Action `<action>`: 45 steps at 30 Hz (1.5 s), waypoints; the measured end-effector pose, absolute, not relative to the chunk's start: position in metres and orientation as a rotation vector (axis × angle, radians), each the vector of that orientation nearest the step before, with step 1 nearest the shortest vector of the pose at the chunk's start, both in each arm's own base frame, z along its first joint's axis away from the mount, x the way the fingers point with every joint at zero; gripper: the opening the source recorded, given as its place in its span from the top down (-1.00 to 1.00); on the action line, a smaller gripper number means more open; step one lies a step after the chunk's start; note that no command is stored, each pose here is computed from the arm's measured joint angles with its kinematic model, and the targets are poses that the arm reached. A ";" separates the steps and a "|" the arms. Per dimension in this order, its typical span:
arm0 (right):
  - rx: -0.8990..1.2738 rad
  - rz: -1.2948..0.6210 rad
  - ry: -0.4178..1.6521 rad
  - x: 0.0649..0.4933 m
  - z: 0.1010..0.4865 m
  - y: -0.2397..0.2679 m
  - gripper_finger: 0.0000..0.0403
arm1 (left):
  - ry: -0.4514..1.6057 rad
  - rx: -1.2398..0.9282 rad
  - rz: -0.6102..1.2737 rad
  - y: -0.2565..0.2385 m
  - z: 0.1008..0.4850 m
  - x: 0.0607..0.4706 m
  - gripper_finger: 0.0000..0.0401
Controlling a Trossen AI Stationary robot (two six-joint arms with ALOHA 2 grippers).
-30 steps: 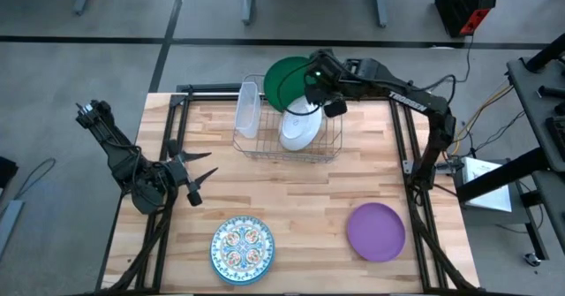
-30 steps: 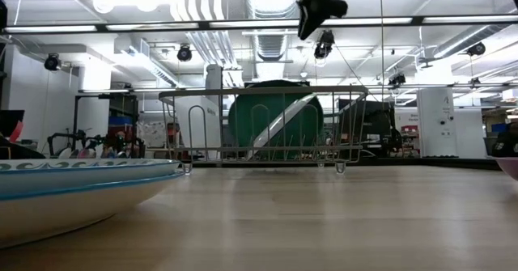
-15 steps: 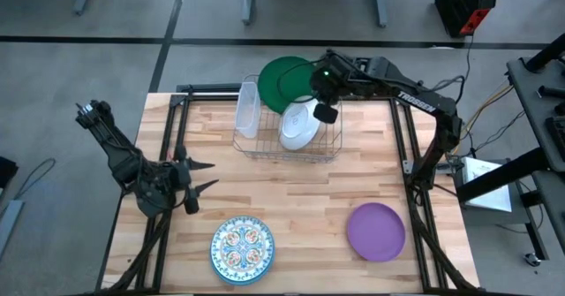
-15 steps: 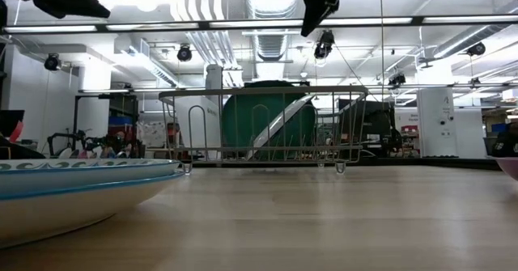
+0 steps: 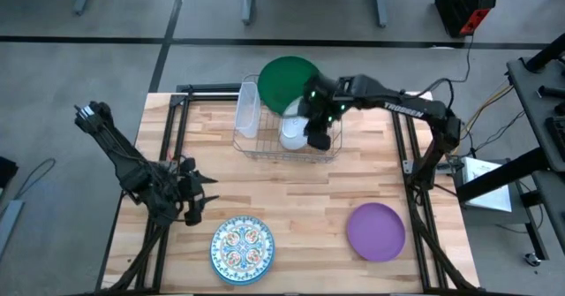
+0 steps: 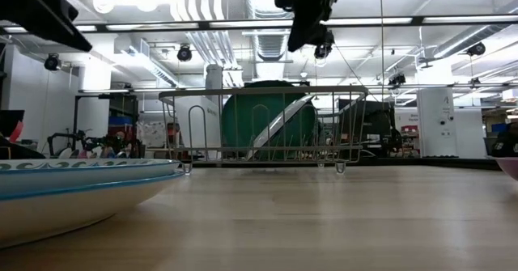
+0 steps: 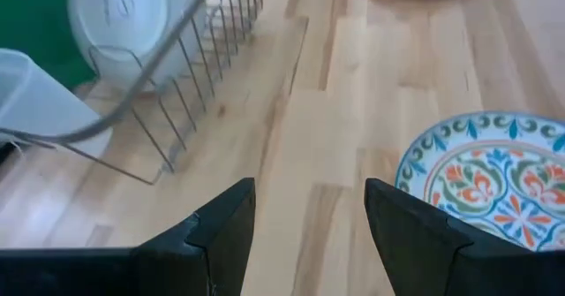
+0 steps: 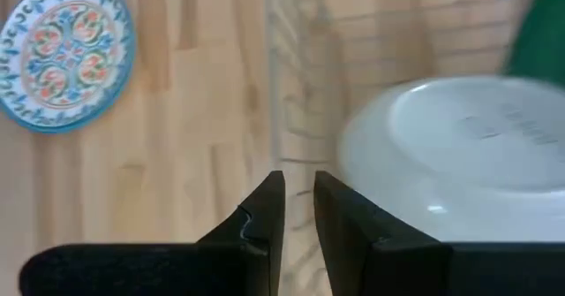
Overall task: Sort dishes
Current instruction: Put the white plate into the dish rack
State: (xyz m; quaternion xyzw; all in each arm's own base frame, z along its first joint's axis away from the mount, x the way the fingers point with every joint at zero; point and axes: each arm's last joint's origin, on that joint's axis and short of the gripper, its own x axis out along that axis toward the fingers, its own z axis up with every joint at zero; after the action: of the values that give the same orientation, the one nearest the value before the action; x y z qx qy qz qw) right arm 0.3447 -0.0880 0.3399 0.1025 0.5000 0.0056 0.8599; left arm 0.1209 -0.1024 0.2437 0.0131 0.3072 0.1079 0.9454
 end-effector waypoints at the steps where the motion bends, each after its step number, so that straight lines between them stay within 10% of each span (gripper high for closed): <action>1: 0.233 0.013 1.055 0.347 0.335 -0.082 0.74 | 0.640 0.022 0.216 -0.104 0.242 0.122 -0.02; 15: 0.422 0.093 1.056 0.368 0.273 0.030 0.73 | 0.802 0.014 0.196 -0.118 0.207 0.131 -0.02; 25: 0.600 0.089 0.928 0.366 0.239 0.099 0.63 | 0.866 -0.166 -0.154 -0.139 0.183 0.137 0.11; 45: 0.861 -0.033 0.873 0.388 0.161 0.140 0.31 | 0.960 -0.187 -0.190 -0.175 0.135 0.138 0.37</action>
State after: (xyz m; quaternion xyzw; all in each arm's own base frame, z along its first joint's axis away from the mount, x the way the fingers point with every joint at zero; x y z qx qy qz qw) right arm 0.3880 0.1396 0.1608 0.4038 0.4097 -0.0157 0.8178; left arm 0.1380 -0.1746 0.1347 -0.0898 0.4603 -0.0910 0.8785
